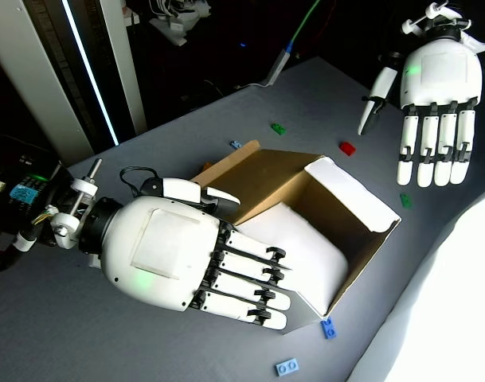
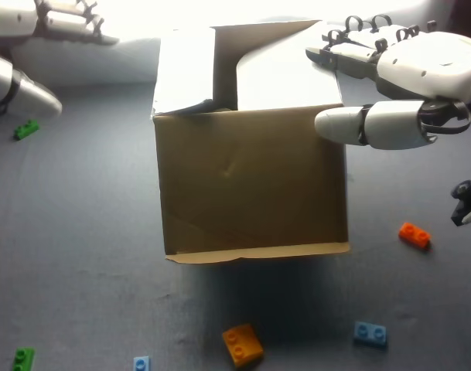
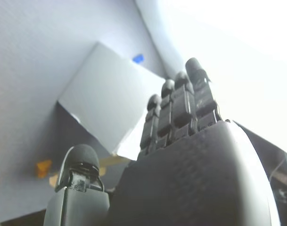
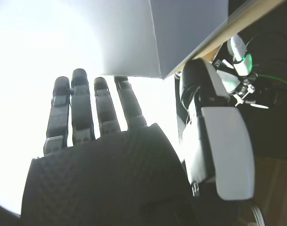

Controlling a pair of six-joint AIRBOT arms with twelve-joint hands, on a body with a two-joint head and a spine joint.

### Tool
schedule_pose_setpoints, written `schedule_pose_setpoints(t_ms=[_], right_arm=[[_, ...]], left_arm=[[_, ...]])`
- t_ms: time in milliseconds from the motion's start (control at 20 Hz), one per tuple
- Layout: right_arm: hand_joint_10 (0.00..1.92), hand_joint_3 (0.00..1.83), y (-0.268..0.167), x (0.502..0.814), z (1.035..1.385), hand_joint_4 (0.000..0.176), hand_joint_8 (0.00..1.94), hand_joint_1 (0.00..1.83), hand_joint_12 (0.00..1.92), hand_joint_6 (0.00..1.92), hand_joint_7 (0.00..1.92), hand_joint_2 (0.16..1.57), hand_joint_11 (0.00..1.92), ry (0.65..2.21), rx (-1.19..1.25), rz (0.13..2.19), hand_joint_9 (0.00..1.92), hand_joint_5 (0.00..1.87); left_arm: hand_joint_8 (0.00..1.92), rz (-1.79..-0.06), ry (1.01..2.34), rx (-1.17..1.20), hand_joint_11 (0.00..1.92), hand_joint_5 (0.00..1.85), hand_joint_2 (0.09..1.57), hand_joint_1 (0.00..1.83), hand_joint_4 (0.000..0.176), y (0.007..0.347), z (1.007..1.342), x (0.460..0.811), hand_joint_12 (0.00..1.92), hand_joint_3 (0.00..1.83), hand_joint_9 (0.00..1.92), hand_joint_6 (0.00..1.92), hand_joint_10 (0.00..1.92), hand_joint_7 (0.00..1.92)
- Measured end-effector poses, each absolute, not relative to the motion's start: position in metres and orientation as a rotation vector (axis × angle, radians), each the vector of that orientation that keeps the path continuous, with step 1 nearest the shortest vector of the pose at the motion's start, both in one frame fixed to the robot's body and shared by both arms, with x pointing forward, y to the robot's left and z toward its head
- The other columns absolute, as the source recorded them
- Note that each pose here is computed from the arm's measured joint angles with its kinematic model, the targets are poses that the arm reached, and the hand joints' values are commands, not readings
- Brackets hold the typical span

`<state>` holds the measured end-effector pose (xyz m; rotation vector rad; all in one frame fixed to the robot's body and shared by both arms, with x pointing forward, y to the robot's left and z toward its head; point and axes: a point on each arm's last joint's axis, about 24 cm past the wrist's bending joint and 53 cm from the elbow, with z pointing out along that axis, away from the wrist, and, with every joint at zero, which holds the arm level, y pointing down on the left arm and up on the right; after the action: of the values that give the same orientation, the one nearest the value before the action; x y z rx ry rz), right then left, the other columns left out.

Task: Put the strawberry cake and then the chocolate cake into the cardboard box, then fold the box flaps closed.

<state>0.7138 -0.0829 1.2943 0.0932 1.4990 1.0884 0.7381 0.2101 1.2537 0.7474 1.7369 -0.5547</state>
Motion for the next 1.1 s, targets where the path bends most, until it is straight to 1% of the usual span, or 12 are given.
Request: schedule_pose_setpoints(t_ms=[50,100,150,200,250,400,500,600,750,900,1000,1100], right_arm=[[0.01,0.00,-0.082,0.714,1.294,0.000,0.01,0.00,0.28,0.00,0.11,1.27,0.00,1.498,0.087,1.084,0.09,0.11],[0.01,0.00,-0.080,0.714,1.294,0.000,0.01,0.00,0.30,0.01,0.12,1.26,0.00,1.498,0.077,1.078,0.10,0.11],[0.01,0.00,-0.079,0.714,1.293,0.000,0.01,0.00,0.30,0.01,0.14,1.26,0.00,1.502,0.075,1.077,0.11,0.12],[0.02,0.00,-0.079,0.714,1.292,0.000,0.01,0.00,0.32,0.01,0.19,1.25,0.00,1.504,0.074,1.076,0.14,0.15],[0.01,0.00,-0.079,0.714,1.292,0.000,0.00,0.00,0.30,0.01,0.19,1.25,0.00,1.505,0.074,1.076,0.14,0.16],[0.01,0.00,-0.081,0.714,1.293,0.000,0.00,0.00,0.37,0.00,0.17,1.26,0.00,1.505,0.077,1.073,0.16,0.16],[0.01,0.00,-0.087,0.712,1.294,0.000,0.00,0.00,0.47,0.00,0.16,1.25,0.00,1.514,0.087,1.075,0.16,0.13],[0.00,0.00,-0.099,0.707,1.297,0.000,0.00,0.00,0.45,0.00,0.16,1.25,0.00,1.521,0.126,1.084,0.15,0.13],[0.01,0.00,-0.126,0.700,1.301,0.000,0.01,0.00,0.37,0.01,0.15,1.24,0.00,1.518,0.158,1.055,0.12,0.10],[0.01,0.00,-0.159,0.693,1.303,0.000,0.00,0.00,0.51,0.01,0.16,1.24,0.00,1.521,0.218,1.034,0.15,0.11],[0.01,0.00,-0.174,0.684,1.305,0.000,0.00,0.00,0.51,0.01,0.16,1.23,0.00,1.527,0.249,1.031,0.14,0.11],[0.01,0.00,-0.196,0.671,1.307,0.000,0.01,0.00,0.51,0.02,0.18,1.23,0.00,1.527,0.270,1.001,0.16,0.14]], left_arm=[[0.00,-0.555,1.756,0.757,0.00,0.08,1.21,0.00,0.034,0.212,1.246,0.737,0.52,0.00,0.09,0.01,0.01,0.09],[0.01,-0.555,1.779,0.777,0.00,0.05,1.21,0.00,0.037,0.213,1.237,0.734,0.35,0.00,0.05,0.01,0.01,0.06],[0.01,-0.558,1.792,0.787,0.00,0.05,1.21,0.00,0.041,0.213,1.232,0.732,0.37,0.00,0.06,0.01,0.02,0.07],[0.01,-0.564,1.802,0.796,0.00,0.06,1.21,0.00,0.040,0.212,1.227,0.729,0.49,0.00,0.07,0.02,0.02,0.08],[0.00,-0.583,1.817,0.794,0.00,0.06,1.20,0.00,0.048,0.211,1.221,0.727,0.48,0.00,0.07,0.01,0.02,0.07],[0.00,-0.620,1.875,0.831,0.00,0.05,1.21,0.00,0.038,0.207,1.197,0.714,0.35,0.00,0.07,0.00,0.01,0.09],[0.01,-0.658,1.895,0.853,0.00,0.05,1.21,0.00,0.043,0.203,1.188,0.705,0.29,0.00,0.07,0.00,0.01,0.09],[0.01,-0.702,1.912,0.875,0.00,0.06,1.21,0.00,0.044,0.197,1.181,0.692,0.47,0.00,0.10,0.01,0.02,0.10],[0.00,-0.751,1.925,0.934,0.00,0.08,1.20,0.00,0.035,0.185,1.170,0.674,0.47,0.00,0.11,0.02,0.02,0.10],[0.01,-0.825,1.914,0.999,0.00,0.09,1.22,0.00,0.028,0.167,1.165,0.650,0.52,0.00,0.11,0.02,0.02,0.13],[0.01,-0.854,1.908,1.023,0.00,0.10,1.21,0.00,0.028,0.162,1.164,0.639,0.62,0.00,0.13,0.02,0.02,0.14],[0.01,-0.877,1.912,1.045,0.00,0.10,1.21,0.00,0.033,0.159,1.160,0.628,0.62,0.00,0.13,0.01,0.02,0.15]])
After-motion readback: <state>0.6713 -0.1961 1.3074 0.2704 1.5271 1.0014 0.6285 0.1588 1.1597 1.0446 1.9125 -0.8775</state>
